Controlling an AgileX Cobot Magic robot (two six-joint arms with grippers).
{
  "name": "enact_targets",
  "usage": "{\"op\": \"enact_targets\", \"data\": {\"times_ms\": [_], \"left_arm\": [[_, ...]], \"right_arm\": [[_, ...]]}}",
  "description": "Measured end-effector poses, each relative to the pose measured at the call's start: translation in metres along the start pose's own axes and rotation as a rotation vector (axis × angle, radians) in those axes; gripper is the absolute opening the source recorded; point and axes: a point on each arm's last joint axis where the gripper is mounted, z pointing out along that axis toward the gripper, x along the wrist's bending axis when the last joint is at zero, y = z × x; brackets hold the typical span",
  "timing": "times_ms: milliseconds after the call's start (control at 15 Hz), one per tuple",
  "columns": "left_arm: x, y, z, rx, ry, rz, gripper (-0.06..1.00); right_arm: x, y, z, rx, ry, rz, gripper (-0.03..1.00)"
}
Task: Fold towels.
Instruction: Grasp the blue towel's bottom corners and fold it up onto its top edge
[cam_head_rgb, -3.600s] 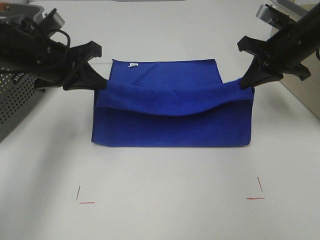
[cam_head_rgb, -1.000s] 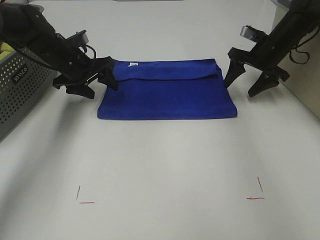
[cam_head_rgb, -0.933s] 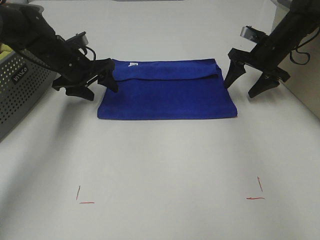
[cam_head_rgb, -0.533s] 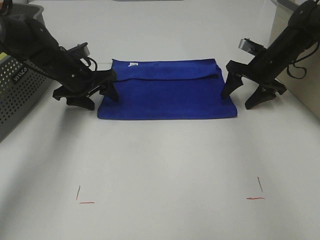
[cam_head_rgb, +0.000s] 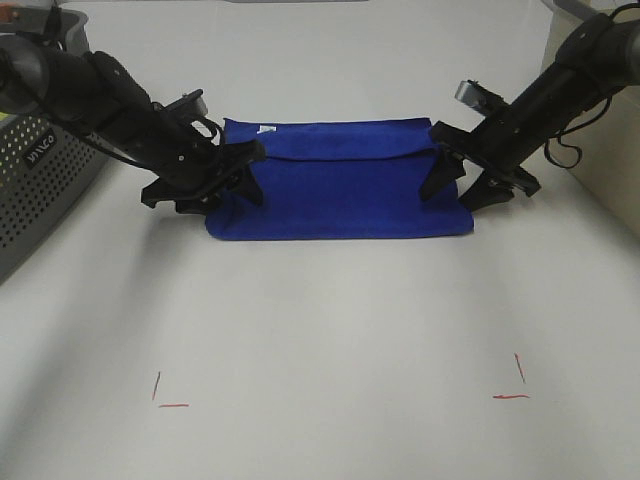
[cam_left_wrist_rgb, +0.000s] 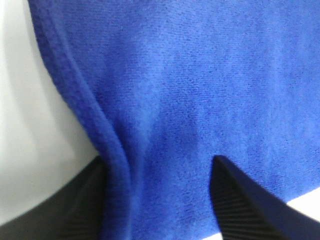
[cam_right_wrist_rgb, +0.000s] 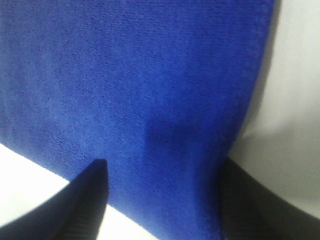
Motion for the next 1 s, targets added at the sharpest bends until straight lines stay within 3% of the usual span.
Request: {"op": "enact_targets", "data": {"times_ms": [67,267,333,600,1000], "left_arm": [[0.0,0.0,0.001,-0.001,0.002,0.0,0.45],[0.003,-0.001,0.002,0.005,0.016,0.016,0.04],[0.003,-0.001,0.001,0.011,0.019,0.025,0.02],[0.001,-0.011,-0.005,0.122,0.021,0.065,0.01],[-0.012,-0.062,-0.035,0.265,0.04,0.091,0.01]], "right_arm": [[0.002,0.0,0.003,0.0,-0.008,0.0,0.48],[-0.007,0.001,0.005,-0.01,-0.024,0.048,0.08],[-0.012,0.001,0.002,-0.011,-0.023,0.067,0.0],[-0.01,-0.012,0.001,0.078,-0.004,0.079,0.0],[-0.01,-0.091,-0.01,0.146,-0.053,0.143,0.0]]}}
